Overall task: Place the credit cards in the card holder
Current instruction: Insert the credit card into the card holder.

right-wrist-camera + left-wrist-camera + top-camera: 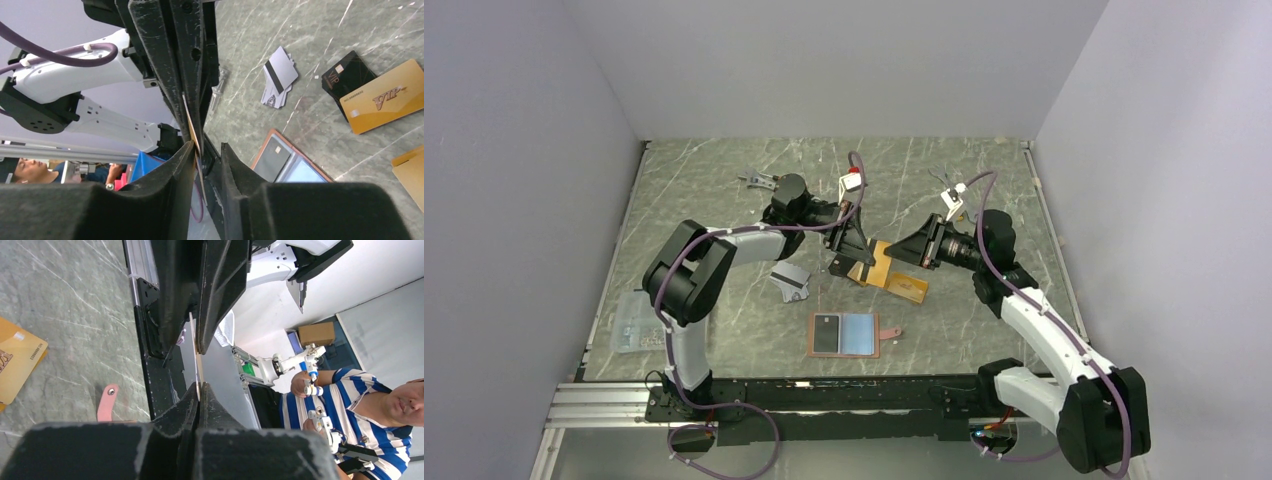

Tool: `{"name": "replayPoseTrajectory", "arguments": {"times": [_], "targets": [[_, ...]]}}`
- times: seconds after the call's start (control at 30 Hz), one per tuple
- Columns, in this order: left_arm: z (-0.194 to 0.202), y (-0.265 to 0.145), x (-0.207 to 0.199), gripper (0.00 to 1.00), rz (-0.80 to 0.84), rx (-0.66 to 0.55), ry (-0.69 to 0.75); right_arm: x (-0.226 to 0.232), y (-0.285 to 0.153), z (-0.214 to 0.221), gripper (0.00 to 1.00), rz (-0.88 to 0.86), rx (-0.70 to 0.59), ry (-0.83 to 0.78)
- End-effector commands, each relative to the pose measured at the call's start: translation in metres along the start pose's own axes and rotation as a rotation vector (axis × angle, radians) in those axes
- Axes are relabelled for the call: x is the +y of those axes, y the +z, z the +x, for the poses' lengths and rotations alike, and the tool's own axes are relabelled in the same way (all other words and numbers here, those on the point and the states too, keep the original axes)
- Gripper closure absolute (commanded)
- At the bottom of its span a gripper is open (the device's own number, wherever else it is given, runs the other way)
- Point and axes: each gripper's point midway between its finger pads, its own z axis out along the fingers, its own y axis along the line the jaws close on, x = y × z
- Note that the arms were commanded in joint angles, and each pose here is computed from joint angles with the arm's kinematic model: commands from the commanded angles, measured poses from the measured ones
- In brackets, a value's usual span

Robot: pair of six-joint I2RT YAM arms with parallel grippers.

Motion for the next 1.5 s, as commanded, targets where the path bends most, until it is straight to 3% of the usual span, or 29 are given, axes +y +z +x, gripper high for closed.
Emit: {"name": "replayPoseTrajectory", "arguments": {"times": [0.0,0.2,0.33,0.43,0.53,0.7,0.83,1.07,1.47], "targets": [[-0.009,0.004,-0.023,0.99,0.029,0.003,0.115,0.004,0.000,0.003,0.70,-0.050,-0.033,0.010],[-0.012,0.003,-0.022,0.98,-0.001,-0.021,0.112,0.012,0.006,0.015,0.70,-0.079,-0.014,0.011],[-0.014,0.003,-0.024,0.97,-0.009,-0.031,0.112,0.014,0.013,0.023,0.79,-0.090,-0.002,0.025],[-0.014,0.001,-0.024,0.96,-0.011,-0.033,0.118,0.014,0.015,0.027,0.91,-0.091,0.002,0.035],[-0.013,-0.001,-0.023,0.83,-0.022,-0.032,0.113,0.013,0.012,0.026,1.00,-0.072,-0.009,0.027],[-0.006,-0.010,-0.013,0.67,-0.090,-0.004,0.136,0.006,0.001,0.032,1.00,0.009,0.014,-0.003],[0.013,-0.030,0.012,0.60,-0.286,0.114,0.275,-0.020,-0.008,0.052,1.00,0.128,0.084,0.017],[0.084,-0.080,0.071,0.59,-0.611,0.378,0.399,-0.066,-0.002,0.107,1.00,0.255,0.246,0.111],[0.153,-0.107,0.099,0.59,-0.793,0.616,0.482,-0.109,0.004,0.143,1.00,0.412,0.337,0.110]]}}
